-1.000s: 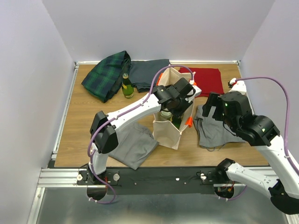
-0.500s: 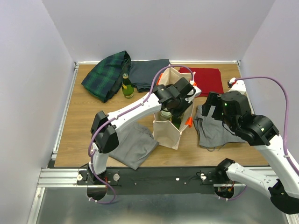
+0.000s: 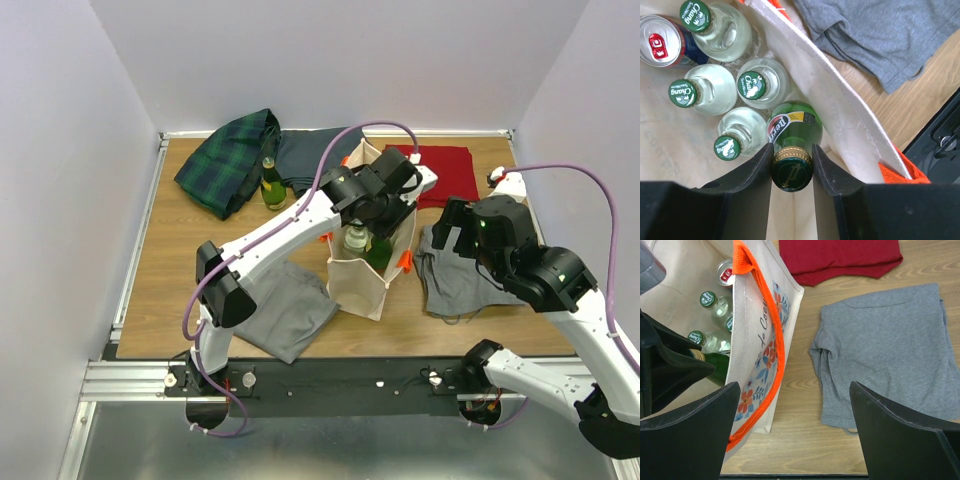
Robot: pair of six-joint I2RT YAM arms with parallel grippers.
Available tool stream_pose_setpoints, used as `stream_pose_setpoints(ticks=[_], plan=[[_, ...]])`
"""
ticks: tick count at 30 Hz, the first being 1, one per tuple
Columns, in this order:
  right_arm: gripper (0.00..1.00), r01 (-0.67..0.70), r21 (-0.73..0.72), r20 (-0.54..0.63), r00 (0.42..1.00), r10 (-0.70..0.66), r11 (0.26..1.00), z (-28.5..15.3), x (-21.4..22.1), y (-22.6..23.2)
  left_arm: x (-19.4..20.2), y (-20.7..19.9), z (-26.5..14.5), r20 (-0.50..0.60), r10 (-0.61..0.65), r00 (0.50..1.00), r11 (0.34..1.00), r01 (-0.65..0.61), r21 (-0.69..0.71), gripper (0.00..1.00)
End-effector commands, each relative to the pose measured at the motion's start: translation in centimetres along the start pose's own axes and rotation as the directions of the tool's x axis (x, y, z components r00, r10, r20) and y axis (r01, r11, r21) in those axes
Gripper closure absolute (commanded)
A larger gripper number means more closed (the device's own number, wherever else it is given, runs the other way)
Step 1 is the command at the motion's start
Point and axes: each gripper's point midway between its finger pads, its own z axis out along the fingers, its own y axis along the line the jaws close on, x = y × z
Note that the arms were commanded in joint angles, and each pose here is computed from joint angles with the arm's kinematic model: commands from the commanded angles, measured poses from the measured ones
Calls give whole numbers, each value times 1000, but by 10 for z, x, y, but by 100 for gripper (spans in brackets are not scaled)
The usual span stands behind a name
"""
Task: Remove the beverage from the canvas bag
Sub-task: Take out the drink from the canvas bag.
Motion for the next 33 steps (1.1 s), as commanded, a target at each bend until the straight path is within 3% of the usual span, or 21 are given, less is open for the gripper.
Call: stream_pose_setpoints(ticks=[1, 19, 33], plan=[[1, -24, 5, 28, 999, 24, 1000, 1, -3, 0, -28, 1, -27, 108, 29, 994, 1000, -28, -11, 100], [2, -38, -16, 23, 999, 38, 999, 0, -2, 4, -46, -15, -74, 153, 31, 988, 996, -42, 74, 100], [2, -66, -62, 23, 997, 68, 996, -3, -5, 12, -35, -17, -111, 172, 26, 985, 996, -40, 82, 100]])
